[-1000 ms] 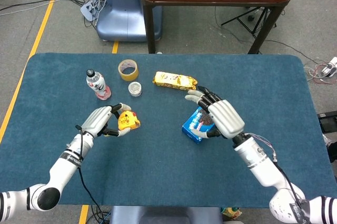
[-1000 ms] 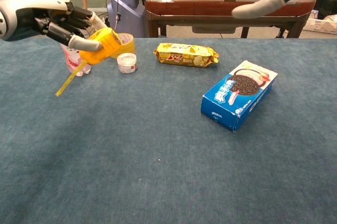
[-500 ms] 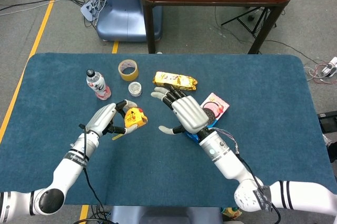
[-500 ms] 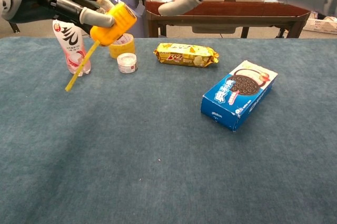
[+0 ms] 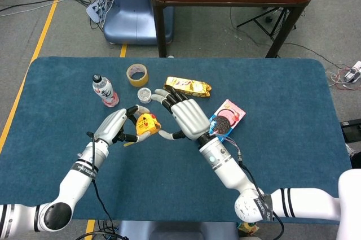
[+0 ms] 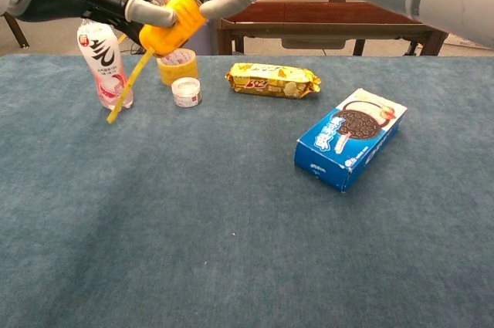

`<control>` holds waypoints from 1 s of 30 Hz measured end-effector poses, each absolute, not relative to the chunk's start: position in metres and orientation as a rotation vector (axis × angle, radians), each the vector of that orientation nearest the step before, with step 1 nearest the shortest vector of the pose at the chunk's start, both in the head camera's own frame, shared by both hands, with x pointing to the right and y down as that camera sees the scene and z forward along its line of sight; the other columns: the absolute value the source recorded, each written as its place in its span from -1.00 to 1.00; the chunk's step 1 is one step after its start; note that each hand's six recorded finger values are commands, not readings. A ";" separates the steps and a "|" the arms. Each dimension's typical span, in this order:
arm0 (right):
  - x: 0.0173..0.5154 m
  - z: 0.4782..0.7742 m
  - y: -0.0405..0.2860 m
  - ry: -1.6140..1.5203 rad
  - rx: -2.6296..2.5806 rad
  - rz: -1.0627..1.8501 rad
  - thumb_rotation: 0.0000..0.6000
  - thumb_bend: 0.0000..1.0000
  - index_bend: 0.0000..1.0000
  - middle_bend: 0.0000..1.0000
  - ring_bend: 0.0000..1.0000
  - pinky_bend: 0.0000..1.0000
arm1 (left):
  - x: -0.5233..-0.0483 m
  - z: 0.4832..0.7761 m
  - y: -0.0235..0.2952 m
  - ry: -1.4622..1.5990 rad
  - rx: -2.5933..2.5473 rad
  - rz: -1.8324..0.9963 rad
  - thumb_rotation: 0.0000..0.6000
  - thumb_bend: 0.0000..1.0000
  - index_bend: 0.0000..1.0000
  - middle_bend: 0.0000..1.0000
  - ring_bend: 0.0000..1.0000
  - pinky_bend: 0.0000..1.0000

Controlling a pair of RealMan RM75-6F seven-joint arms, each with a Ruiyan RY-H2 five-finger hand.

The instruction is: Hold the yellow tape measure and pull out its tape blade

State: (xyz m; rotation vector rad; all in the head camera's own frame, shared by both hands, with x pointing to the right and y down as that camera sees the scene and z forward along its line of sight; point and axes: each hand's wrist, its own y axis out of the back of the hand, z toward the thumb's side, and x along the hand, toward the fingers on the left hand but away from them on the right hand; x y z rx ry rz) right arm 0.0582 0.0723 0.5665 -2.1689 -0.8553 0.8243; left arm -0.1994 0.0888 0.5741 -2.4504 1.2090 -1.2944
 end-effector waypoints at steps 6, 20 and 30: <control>0.055 0.569 0.070 -0.863 -2.172 0.832 1.00 -0.46 -0.67 -0.73 -0.93 -0.71 | -0.199 0.578 0.088 1.222 -2.461 -1.307 1.00 -0.48 0.07 0.11 -0.14 -0.57; 0.050 0.574 0.065 -0.841 -2.214 0.845 1.00 -0.45 -0.67 -0.73 -0.93 -0.73 | -0.198 0.580 0.088 1.222 -2.494 -1.302 1.00 -0.48 0.06 0.11 -0.14 -0.57; 0.049 0.575 0.063 -0.847 -2.188 0.848 1.00 -0.36 -0.67 -0.68 -0.93 -0.73 | -0.199 0.579 0.089 1.208 -2.487 -1.293 1.00 -0.48 0.06 0.11 -0.14 -0.56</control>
